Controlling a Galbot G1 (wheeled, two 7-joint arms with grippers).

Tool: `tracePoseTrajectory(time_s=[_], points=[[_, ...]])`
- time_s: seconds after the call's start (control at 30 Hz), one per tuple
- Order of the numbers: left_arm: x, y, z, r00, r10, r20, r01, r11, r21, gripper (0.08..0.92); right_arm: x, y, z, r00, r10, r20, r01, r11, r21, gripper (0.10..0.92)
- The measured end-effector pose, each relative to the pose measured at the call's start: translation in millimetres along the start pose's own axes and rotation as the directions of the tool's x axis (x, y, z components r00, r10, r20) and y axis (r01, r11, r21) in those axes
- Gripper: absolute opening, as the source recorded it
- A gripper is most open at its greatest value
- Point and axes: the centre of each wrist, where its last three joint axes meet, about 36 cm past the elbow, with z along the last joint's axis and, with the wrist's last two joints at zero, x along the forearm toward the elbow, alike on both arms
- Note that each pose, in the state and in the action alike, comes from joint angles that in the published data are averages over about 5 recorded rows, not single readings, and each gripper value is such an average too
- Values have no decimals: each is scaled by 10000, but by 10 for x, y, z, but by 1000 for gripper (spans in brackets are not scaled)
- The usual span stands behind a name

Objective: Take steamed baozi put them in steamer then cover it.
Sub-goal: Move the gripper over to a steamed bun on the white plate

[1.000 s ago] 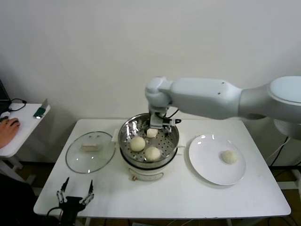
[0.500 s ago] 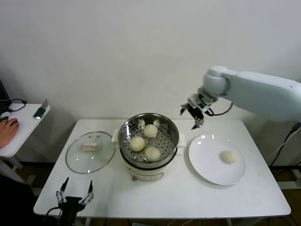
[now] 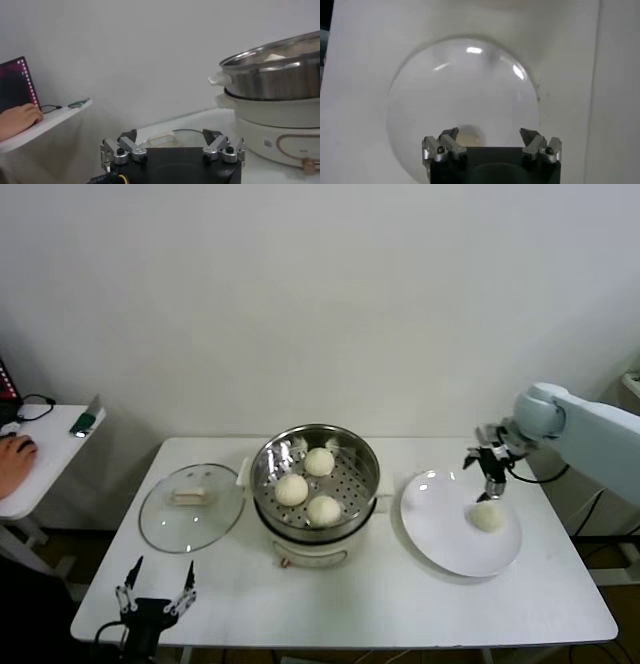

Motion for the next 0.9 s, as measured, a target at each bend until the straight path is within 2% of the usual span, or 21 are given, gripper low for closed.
tracePoseTrajectory(time_s=[0.3,0.9], points=[[6,4,15,9999,-147,-56,147,9999,87,823,-452,107,279,9971,-436,-622,403,9978,-530,823],[-3,-19,59,9997,-204,-128,206,9996,208,823,-897,68,281,9935,-743,-867,684,9953,-684,823]])
